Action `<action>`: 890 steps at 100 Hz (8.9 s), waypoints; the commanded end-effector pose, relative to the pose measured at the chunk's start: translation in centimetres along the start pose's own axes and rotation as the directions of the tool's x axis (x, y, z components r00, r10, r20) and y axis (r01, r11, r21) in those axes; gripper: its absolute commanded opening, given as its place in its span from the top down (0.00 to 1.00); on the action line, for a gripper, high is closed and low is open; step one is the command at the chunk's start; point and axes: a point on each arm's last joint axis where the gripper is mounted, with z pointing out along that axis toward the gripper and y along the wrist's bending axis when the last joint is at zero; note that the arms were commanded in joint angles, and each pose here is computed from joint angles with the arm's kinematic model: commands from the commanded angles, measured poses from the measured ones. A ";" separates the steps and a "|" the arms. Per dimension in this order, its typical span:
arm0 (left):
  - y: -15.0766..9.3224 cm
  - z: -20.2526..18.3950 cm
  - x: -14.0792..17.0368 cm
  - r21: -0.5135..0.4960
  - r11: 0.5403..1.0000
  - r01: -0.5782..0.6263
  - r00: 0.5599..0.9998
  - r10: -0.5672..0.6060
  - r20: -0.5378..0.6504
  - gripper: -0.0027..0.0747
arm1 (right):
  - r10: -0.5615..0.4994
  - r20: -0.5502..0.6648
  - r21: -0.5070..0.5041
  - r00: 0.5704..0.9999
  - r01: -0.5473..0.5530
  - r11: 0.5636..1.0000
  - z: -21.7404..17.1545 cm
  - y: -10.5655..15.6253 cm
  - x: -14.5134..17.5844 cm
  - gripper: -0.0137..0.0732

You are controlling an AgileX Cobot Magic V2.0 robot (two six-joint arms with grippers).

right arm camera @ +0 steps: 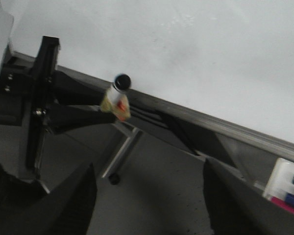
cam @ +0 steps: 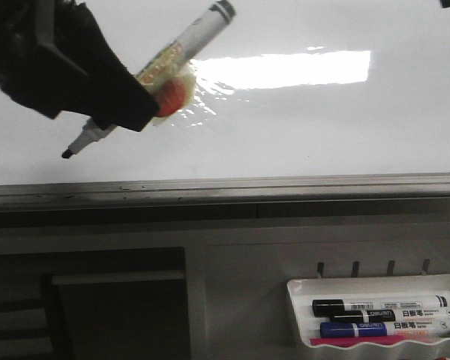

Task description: Write number 7 on whiteboard

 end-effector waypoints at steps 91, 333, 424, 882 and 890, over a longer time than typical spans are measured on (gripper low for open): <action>-1.9 -1.1 -2.5 0.018 0.997 -0.080 0.984 0.077 0.158 0.99 | -0.011 -0.242 -0.378 0.970 -0.084 0.922 9.8 0.0 -3.8 0.40; 6.6 -11.6 1.9 -0.304 0.797 0.522 0.777 -0.298 0.554 0.26 | -0.111 0.274 0.087 0.955 0.090 0.992 8.7 -3.2 -6.7 0.92; 6.7 -11.7 1.8 -0.310 0.793 0.525 0.771 -0.288 0.568 0.26 | -0.174 0.297 0.362 0.939 0.058 0.930 6.0 -4.7 -5.0 0.91; 9.1 1.1 2.6 -0.217 0.579 0.786 0.607 -0.656 0.448 0.99 | -0.224 0.039 0.132 0.974 0.217 0.967 -2.2 0.4 -2.6 0.37; 9.3 1.0 2.5 -0.225 0.574 0.787 0.605 -0.648 0.463 0.99 | -0.224 0.040 0.134 0.974 0.217 0.967 -2.2 0.4 -2.6 0.37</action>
